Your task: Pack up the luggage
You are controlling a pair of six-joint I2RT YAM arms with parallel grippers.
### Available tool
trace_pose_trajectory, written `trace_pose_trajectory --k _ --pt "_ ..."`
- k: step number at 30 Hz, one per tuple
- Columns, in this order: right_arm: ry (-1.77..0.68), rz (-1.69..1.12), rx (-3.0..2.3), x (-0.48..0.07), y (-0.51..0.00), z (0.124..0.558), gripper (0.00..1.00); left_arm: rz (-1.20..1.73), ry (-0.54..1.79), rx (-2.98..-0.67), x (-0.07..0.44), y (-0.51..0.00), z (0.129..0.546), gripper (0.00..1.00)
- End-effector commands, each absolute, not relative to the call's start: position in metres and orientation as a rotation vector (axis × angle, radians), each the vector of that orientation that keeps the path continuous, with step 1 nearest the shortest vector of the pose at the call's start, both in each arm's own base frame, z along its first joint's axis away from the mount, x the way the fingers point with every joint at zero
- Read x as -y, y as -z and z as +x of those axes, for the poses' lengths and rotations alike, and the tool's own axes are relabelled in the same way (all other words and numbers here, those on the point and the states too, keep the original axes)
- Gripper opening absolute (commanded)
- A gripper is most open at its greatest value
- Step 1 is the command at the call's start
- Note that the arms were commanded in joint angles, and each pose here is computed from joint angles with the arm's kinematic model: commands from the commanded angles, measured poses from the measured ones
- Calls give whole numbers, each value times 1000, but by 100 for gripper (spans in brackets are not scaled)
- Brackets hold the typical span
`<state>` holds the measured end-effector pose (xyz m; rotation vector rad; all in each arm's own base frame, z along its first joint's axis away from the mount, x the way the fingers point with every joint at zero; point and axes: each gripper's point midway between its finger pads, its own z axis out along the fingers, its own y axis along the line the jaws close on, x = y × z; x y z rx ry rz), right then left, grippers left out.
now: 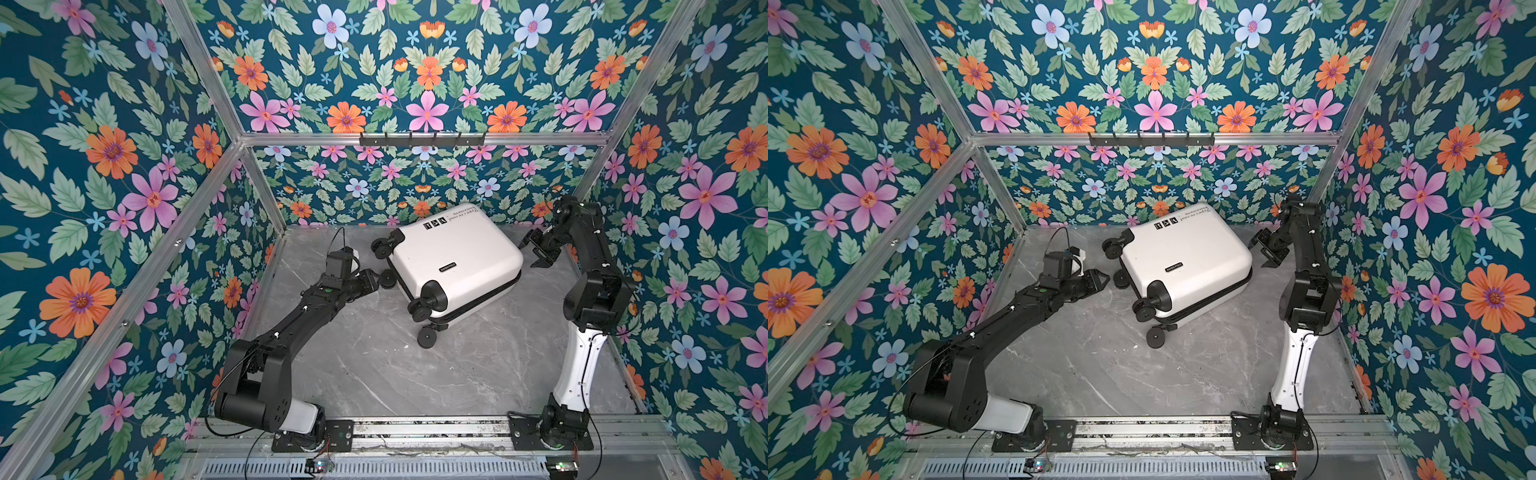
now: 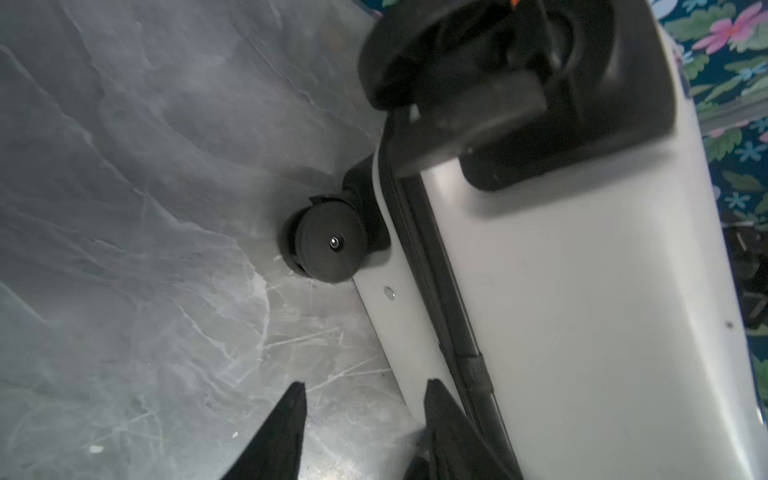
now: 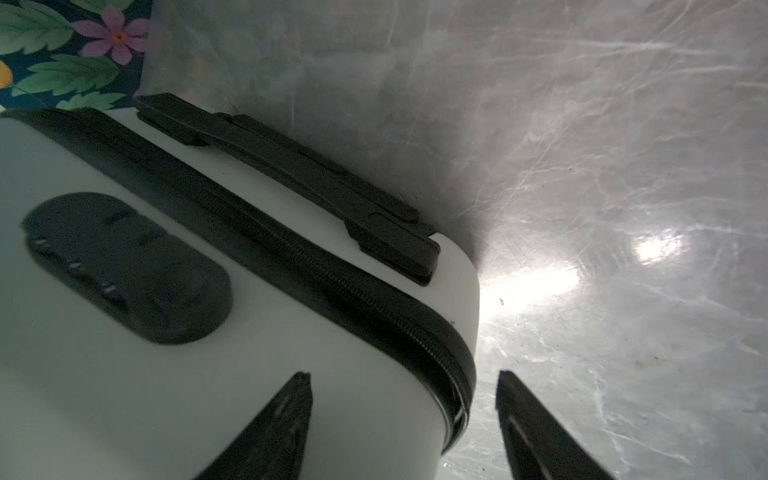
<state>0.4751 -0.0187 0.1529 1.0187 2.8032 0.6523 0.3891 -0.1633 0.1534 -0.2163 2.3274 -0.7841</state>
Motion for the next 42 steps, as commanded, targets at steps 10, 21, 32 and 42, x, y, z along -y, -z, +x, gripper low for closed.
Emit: trace_pose_trajectory --k 10,21,32,42 --pt "-731 1028 -2806 14 -147 450 71 -395 918 -2156 147 -178 440 52" --pt "-785 1205 -2694 11 -138 370 61 -331 957 -2160 115 -187 553 54" --pt "-798 1133 -2797 -51 -96 384 47 70 1435 -2079 180 -194 532 47" --pt "-691 920 -2926 -38 -107 439 49 318 1479 -2221 245 -184 420 46"
